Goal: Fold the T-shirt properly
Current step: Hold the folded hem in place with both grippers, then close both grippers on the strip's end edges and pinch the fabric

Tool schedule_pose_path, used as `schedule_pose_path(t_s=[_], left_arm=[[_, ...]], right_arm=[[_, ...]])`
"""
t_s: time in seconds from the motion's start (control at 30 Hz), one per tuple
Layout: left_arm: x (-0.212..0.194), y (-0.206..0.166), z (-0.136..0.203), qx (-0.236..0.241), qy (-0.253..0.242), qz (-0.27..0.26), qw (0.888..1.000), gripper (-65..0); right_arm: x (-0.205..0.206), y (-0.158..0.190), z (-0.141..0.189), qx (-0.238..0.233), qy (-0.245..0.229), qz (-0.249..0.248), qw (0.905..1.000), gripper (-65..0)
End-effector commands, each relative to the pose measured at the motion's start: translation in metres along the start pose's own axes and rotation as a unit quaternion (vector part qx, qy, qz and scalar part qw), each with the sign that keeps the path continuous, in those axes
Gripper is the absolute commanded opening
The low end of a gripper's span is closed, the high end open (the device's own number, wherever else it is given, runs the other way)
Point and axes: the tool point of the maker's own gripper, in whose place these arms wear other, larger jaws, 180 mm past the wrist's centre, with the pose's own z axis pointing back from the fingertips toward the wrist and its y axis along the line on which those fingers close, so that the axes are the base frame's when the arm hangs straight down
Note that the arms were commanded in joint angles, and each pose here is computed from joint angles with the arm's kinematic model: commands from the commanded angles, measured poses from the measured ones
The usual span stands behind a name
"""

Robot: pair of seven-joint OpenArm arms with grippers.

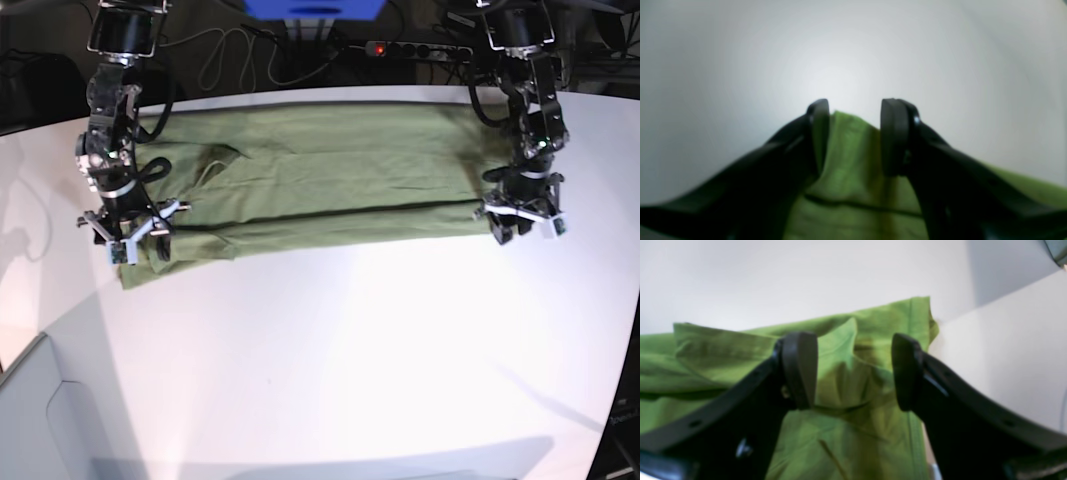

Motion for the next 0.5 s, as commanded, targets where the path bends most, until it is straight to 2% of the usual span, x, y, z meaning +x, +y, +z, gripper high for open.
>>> schedule_pose_path(t_s=[0.0, 0.13, 0.3, 0.47], left_arm=[[0.0160, -0.0052, -0.0001, -0.010, -0.023, -0.006, 1.000, -40.4], [0.0149, -0.0068, -0.0005, -0.012, -0.022, -0.006, 1.000, -41.2], [0.0165, -0.0056, 0.0000, -0.011, -0.024, -0.006, 1.000, -52.1], [0.0174, -0.0075, 0.0002, -0.013, -0.025, -0.007, 1.000, -53.0]], right_arm=[[0.0176, -0.0024, -0.0001, 0.000, -0.028, 0.004, 0.9996, -31.6], [0.0176, -0.0024, -0.0001, 0.000, -0.028, 0.004, 0.9996, -31.6], [0.0176, -0.0029, -0.0001, 0.000, -0.028, 0.005, 0.9996, -31.6], [0.0176, -0.0029, -0.0001, 0.000, -0.028, 0.005, 0.9996, -31.6]])
